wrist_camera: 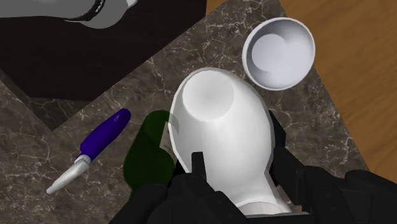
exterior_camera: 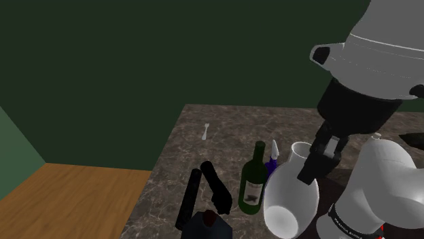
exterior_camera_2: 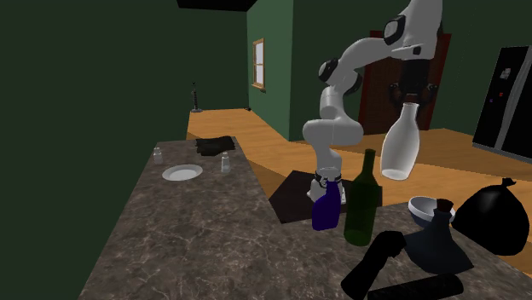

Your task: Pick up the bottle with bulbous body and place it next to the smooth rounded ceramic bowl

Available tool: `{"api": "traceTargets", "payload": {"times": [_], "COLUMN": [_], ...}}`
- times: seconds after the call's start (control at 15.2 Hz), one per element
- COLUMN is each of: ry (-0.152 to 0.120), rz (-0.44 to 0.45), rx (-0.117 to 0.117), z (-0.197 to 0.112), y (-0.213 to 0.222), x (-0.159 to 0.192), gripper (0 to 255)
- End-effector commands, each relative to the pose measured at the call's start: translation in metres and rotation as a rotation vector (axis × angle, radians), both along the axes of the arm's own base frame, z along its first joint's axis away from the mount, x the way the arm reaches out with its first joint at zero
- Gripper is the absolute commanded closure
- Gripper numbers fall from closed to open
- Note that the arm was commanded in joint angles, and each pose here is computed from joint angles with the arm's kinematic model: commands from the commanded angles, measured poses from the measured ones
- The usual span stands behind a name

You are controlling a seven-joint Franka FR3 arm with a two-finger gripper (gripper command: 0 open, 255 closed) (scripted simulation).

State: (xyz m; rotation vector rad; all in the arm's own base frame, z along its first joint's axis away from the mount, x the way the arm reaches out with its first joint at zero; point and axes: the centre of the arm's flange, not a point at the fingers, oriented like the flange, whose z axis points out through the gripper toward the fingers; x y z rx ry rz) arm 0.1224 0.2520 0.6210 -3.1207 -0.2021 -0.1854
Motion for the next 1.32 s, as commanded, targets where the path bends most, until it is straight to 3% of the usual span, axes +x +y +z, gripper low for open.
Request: {"api": "traceTargets", "payload": {"times": [0.0, 1.25], "ry": [0.000, 0.000], "rz": [0.000, 0.000], "rx": [0.000, 0.000], "z": [-0.011, -0.112], "y": [0.000, 0.000], "x": [0.000, 0.000], "gripper": [255, 255]}}
